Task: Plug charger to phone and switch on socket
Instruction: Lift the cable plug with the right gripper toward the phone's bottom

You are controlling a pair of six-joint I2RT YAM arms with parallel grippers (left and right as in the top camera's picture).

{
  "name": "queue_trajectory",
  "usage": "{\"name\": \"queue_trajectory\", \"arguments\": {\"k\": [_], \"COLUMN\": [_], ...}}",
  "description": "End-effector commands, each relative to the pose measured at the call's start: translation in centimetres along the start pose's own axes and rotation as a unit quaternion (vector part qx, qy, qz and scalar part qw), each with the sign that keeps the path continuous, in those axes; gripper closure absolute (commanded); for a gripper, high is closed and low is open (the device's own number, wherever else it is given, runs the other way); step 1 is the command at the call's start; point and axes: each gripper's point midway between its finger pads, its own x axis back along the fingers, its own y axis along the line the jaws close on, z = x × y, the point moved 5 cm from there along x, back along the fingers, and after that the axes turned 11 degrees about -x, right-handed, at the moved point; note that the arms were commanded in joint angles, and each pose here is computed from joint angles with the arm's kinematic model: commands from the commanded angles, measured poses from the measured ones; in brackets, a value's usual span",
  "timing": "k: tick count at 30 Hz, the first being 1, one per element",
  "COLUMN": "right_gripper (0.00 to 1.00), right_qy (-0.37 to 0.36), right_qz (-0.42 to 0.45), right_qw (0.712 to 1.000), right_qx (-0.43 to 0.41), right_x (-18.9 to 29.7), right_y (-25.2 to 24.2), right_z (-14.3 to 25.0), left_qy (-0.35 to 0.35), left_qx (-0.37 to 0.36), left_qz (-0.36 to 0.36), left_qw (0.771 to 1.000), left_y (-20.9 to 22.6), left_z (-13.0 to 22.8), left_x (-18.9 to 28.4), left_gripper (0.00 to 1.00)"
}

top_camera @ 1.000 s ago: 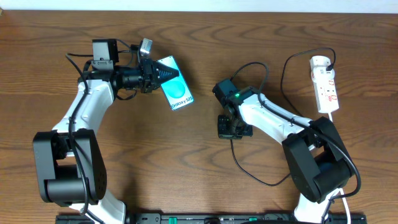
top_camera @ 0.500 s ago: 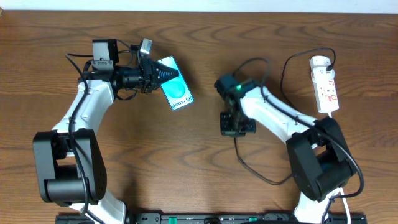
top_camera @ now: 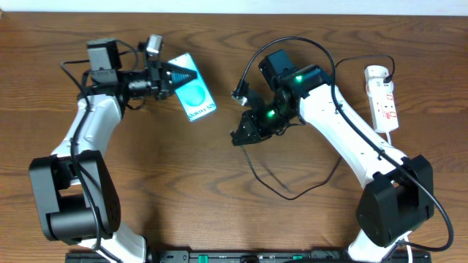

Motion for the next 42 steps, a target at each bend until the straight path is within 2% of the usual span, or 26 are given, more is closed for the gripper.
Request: {"name": "queue_trajectory", "arguments": {"k": [1,10,21,29,42], "right_gripper": [0.99,0.99,0.99,0.99,0.99], "right_qy": [0.003,-0.015,-0.062,-0.093,-0.095], "right_qz": [-0.105,-0.208,-0.228,-0.248,-0.250], "right_qw": [0.991,0.970,0.966,0.959,0.958], "right_qx": [0.078,0.129,0.106,0.098,0.100], "right_x": [1.1,2.0,2.8,3.8,3.9], "right_y": [3.1,5.8,7.3,8.7,8.8], "right_z": [0.5,-0.3,-3.7,-5.6,-5.7], "left_qy": [-0.001,-0.010,-0.028,-0.035,-0.043], "left_qx": [0.036,0.037,0.011,-0.004,-0.011], "left_qz": [0.026,0.029,0.041,0.042,0.041], "left_qw": [0.999,0.999,0.999,0.999,0.998], "left_y": [-0.4,-1.8,-6.0,-6.4,-6.5], "left_z": [-0.3,-2.4,-5.0,-5.2,-5.4], "left_x": [1.3,1.5,1.9,2.0,2.0], "left_gripper": [0.93,0.93,0.93,0.93,0.93]}}
